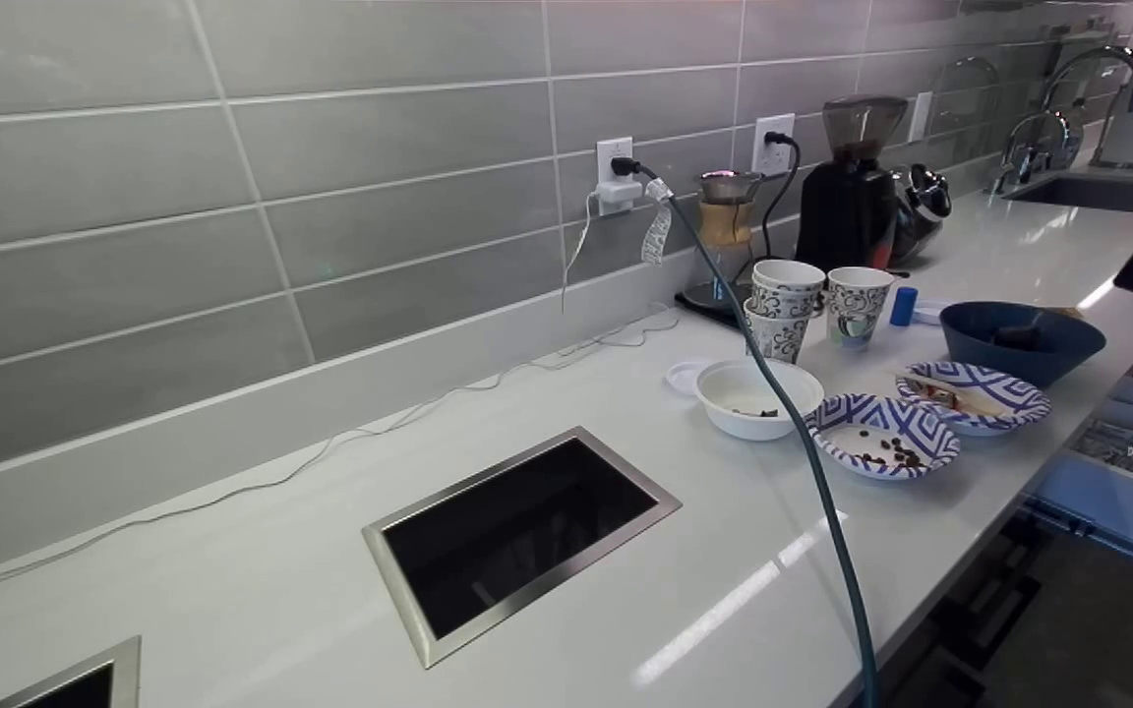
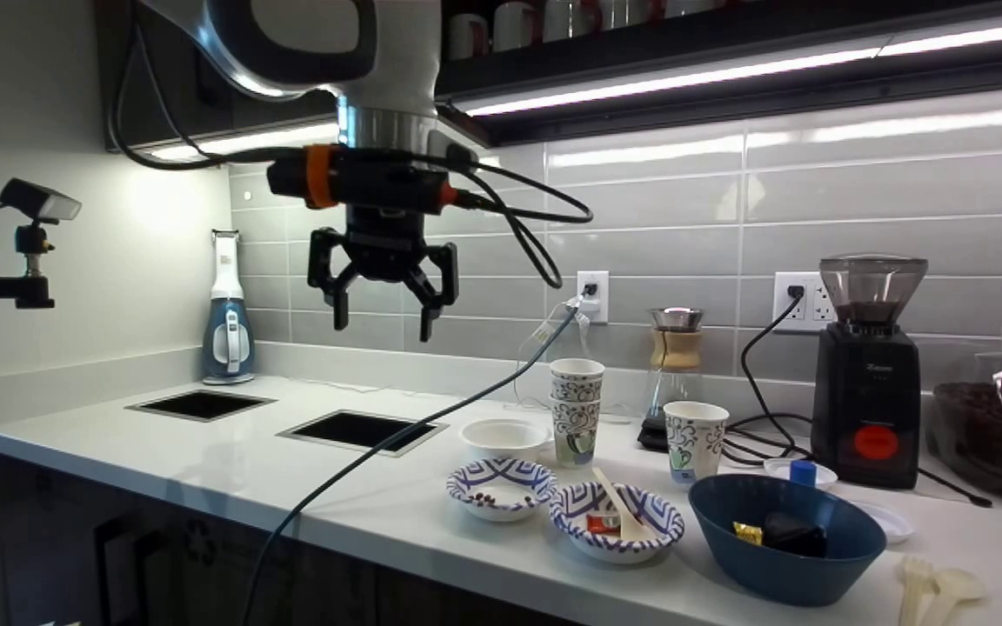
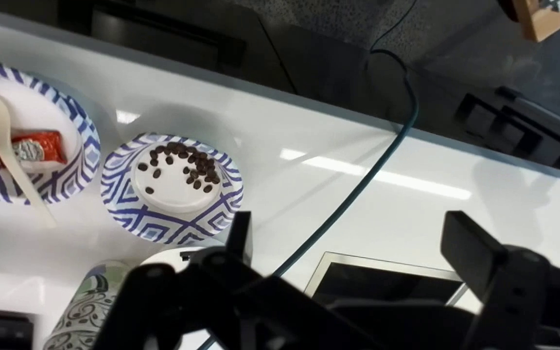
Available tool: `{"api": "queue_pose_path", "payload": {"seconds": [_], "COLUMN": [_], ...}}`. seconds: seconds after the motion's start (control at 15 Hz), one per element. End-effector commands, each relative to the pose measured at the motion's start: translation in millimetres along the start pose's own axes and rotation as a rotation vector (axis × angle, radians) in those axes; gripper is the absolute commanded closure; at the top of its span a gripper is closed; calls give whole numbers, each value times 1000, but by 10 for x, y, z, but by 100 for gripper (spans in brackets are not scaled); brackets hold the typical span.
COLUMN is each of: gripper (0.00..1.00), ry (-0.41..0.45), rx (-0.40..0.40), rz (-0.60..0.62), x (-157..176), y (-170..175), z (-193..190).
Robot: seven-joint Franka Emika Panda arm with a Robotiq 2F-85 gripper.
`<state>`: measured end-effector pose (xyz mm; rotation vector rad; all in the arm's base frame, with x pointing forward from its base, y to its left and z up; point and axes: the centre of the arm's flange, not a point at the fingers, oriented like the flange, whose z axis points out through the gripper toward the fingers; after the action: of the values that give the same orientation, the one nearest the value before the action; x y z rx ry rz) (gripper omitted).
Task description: Use the spoon to put some of the cereal into the white bowl
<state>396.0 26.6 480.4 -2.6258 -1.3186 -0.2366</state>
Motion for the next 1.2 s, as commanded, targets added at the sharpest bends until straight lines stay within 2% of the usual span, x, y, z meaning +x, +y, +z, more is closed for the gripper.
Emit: {"api": "queue_pose_path", "payload": {"seconds": [0.0,0.33,0.4,0.6,1.07,1.13], "gripper": [0,0,0,0,0,0], "ry": [9,42,31,26,25,13], "rx": [-46,-207,-164,-191,-194,-229], "rz": [-197,-422,-341,-393,-404,-445], "x": [295,535,401,474,491,507], "y": [311,715,477,612,624,742], "z": [153,217,181,230,223,310]}}
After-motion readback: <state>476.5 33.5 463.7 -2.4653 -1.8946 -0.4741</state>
